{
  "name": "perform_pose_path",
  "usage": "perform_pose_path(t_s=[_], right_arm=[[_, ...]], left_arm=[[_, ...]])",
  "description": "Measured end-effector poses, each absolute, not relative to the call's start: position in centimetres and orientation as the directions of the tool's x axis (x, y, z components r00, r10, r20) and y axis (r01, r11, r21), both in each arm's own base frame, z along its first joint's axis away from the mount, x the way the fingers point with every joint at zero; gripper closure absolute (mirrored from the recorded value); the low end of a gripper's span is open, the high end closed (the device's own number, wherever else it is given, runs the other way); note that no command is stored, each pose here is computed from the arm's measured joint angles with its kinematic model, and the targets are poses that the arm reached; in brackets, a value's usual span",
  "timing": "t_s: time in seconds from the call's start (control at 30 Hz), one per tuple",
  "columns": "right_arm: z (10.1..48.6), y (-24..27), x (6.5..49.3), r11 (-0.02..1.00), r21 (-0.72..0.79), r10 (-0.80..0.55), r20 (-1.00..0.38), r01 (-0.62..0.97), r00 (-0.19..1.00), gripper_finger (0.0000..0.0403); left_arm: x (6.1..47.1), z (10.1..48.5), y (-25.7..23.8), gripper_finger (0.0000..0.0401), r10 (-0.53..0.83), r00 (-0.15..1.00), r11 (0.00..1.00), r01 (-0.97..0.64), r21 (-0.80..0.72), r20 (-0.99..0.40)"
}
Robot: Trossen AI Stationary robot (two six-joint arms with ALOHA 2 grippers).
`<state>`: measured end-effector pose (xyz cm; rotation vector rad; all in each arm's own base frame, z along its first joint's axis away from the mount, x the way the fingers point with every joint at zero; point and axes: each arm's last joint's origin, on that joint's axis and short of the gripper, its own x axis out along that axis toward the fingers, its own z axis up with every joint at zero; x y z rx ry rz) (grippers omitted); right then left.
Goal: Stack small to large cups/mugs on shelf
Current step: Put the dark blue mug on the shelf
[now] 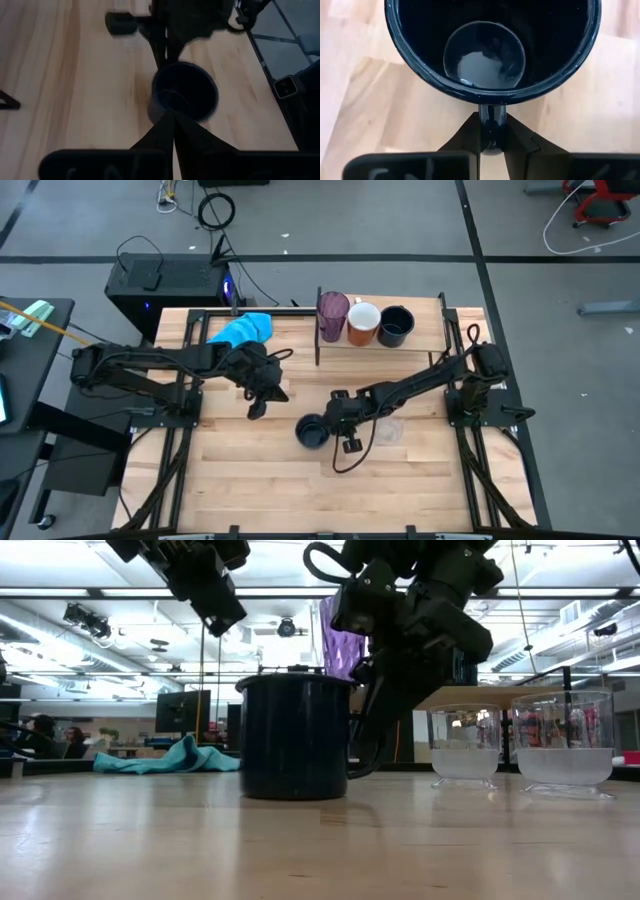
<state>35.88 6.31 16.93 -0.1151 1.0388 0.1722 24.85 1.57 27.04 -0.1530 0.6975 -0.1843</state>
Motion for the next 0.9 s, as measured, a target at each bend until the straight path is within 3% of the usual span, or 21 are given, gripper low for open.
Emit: perform_pose_path(t_s=[0.4, 0.7, 0.9], right_arm=[[22.4, 5.2, 33.7, 0.984, -0.018, 0.089, -0.812, -0.178, 0.576, 0.035], [29.2, 4.4, 28.6, 0.986, -0.02, 0.099, -0.738, -0.168, 0.667, 0.035], [33.1, 2.2, 24.6, 0.995, -0.057, 0.018, -0.672, -0.077, 0.74, 0.035]], left_arm=[[24.2, 26.8, 1.5, 0.0381, -0.223, 0.714, 0.971, 0.106, -0.212, -0.664], [24.1, 27.0, 1.5, 0.0386, -0.216, 0.719, 0.975, 0.118, -0.19, -0.66], [24.1, 27.0, 1.5, 0.0381, -0.215, 0.72, 0.975, 0.12, -0.186, -0.66]])
